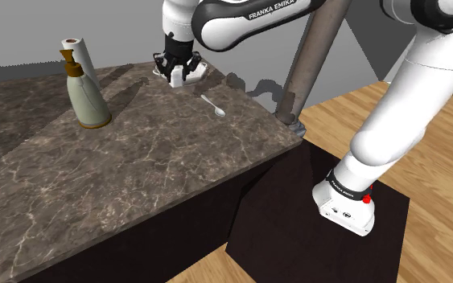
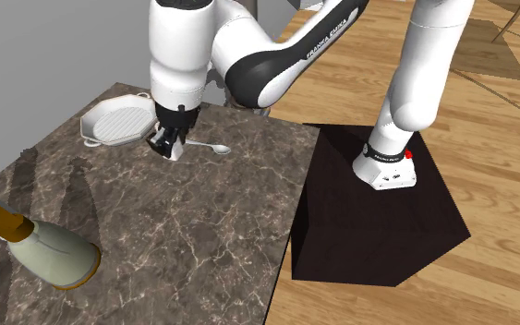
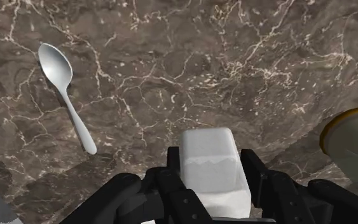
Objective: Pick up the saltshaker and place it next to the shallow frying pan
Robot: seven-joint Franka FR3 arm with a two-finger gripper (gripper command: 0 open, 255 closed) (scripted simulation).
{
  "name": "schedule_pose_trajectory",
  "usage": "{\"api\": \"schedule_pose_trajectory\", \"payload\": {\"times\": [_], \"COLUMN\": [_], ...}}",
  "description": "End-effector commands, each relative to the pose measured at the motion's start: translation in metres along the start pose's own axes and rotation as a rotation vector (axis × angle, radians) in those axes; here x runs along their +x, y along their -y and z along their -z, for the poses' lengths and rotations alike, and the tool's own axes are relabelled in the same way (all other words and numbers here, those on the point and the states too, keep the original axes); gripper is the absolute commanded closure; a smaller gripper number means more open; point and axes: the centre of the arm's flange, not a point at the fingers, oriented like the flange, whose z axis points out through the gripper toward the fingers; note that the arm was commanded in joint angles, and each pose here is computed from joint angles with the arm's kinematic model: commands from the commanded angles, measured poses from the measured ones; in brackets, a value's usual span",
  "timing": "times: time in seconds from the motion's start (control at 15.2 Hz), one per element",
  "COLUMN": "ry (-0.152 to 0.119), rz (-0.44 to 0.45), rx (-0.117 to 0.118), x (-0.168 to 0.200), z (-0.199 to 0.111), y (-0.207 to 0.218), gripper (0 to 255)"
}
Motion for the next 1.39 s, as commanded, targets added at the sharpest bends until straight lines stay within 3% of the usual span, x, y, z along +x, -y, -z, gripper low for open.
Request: {"api": "schedule_pose_trajectory", "payload": {"times": [0.0,0.73,1.32], "ry": [0.000,0.000,0.000], "rz": [0.001,0.001,0.001], "rx": [0.000,0.000,0.000], "x": [0.022,0.147,0.131], "z": [-0.010,-0.053,-0.097], "y": [-0.011,-0.064,-0.065], "gripper": [255,255,255]}}
